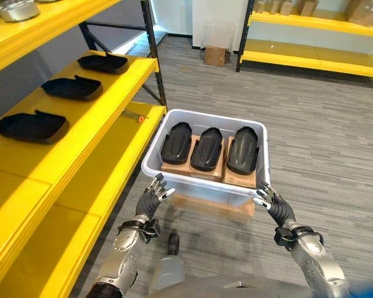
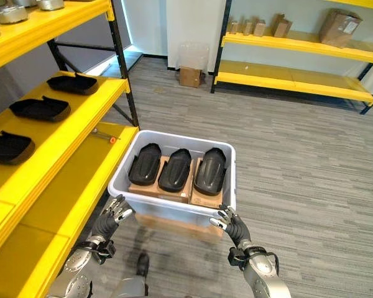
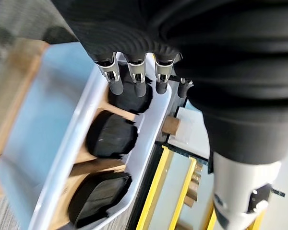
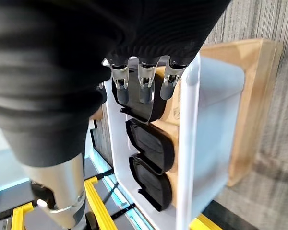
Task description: Move parts from the plastic box to the shelf.
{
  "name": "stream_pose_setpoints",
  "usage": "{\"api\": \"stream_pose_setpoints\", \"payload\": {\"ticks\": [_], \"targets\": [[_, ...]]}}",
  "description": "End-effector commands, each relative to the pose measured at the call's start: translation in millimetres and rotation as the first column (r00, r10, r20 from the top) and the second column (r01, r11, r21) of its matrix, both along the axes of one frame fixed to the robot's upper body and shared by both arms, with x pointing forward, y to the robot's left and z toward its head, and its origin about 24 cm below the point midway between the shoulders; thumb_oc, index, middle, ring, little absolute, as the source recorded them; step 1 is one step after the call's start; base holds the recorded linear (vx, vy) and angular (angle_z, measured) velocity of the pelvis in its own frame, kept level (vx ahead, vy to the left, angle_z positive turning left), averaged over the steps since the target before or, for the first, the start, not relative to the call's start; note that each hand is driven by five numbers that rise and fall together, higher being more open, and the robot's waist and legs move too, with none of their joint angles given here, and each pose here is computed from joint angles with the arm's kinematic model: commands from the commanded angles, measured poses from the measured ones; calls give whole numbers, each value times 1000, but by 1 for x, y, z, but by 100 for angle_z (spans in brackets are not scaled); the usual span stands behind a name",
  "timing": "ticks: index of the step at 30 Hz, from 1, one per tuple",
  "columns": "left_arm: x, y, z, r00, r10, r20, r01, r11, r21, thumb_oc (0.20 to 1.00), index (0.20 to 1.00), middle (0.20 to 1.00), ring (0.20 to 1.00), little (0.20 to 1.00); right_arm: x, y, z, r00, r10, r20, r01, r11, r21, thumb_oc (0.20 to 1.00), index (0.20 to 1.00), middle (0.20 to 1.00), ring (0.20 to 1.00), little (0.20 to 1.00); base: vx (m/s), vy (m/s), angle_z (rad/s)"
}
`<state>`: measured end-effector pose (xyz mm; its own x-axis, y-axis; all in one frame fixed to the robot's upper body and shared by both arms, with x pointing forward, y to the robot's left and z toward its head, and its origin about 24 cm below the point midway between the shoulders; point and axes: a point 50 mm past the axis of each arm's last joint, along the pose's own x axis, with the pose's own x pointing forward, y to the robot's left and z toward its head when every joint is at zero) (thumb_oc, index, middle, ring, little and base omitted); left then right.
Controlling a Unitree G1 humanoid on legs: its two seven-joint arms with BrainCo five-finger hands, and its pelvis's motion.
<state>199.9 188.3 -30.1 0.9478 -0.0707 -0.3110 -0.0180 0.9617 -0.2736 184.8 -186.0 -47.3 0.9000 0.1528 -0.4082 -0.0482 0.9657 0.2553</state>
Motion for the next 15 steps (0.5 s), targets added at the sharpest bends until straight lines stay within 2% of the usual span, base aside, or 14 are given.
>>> {"api": "stream_pose_setpoints", "payload": {"ticks": [1, 15], "targets": [[6, 7, 21, 993, -29, 116, 25, 999, 39, 1000, 1000, 1000, 1000, 1000, 12, 1, 18, 994, 3, 108, -6, 999, 33, 1000, 1000, 1000, 1000, 1000, 123, 171, -15], [14, 16, 32, 987, -24, 158, 10, 996, 88, 1000, 1000, 1000, 1000, 1000, 17, 16, 18, 991, 64, 116, -68, 997, 36, 1000, 1000, 1000, 1000, 1000, 137, 202, -12]]}}
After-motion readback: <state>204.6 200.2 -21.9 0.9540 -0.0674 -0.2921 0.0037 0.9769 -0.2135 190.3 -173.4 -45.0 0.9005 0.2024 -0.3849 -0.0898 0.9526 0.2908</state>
